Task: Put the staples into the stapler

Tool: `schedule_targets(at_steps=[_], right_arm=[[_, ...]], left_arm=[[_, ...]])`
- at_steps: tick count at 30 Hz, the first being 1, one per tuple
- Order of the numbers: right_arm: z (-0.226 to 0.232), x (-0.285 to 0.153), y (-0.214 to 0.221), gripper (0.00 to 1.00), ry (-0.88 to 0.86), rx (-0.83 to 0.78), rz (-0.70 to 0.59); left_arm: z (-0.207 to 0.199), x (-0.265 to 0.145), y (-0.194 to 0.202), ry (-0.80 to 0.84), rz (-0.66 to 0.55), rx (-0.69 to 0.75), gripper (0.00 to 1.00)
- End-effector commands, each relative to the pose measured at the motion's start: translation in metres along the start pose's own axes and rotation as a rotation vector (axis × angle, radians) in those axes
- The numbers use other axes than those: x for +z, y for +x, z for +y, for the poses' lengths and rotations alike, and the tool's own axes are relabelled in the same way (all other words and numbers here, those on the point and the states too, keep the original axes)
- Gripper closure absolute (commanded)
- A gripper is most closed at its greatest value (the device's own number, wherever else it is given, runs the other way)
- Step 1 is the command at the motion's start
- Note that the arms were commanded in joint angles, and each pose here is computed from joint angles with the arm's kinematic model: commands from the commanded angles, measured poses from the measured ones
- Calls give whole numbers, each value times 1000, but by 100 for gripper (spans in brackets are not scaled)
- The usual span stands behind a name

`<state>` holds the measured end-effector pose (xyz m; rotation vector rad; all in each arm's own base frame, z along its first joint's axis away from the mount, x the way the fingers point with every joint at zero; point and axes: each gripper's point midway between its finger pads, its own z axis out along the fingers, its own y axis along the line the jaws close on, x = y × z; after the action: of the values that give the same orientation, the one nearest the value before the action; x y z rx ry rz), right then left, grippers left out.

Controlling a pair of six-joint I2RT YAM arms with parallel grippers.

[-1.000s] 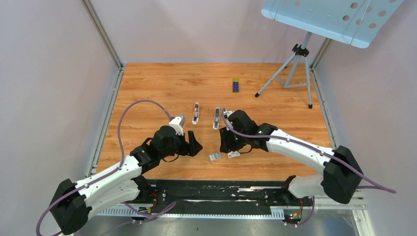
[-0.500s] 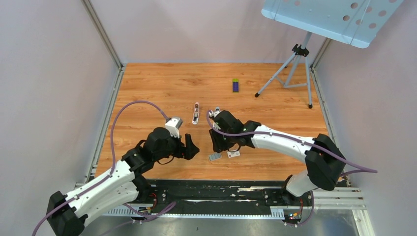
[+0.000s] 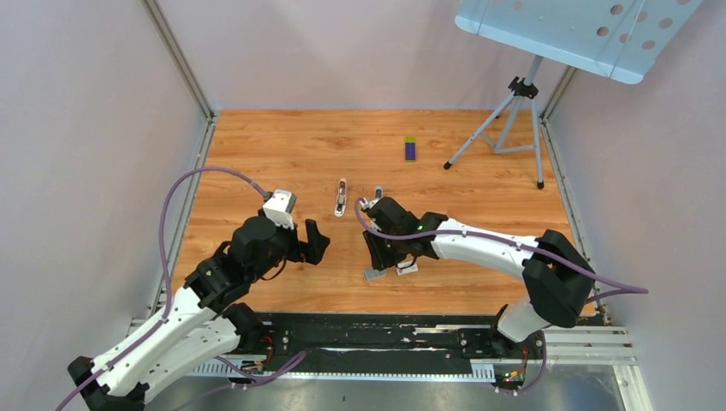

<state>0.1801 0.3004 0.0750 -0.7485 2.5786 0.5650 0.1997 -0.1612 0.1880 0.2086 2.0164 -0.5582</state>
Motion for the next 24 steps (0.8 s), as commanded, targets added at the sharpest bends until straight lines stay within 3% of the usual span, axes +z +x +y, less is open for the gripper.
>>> schedule_targets(at_steps=[1, 6, 24], right_arm=[[1, 6, 12, 65, 33, -7, 47], [2, 10, 16, 68, 38, -15, 70], [-2, 23, 14, 72, 105, -54, 89]], left_arm=[[17, -4, 8, -89, 94, 95, 0], [15, -7, 7, -74, 134, 145, 0], [24, -28, -18, -98, -49, 105, 0]])
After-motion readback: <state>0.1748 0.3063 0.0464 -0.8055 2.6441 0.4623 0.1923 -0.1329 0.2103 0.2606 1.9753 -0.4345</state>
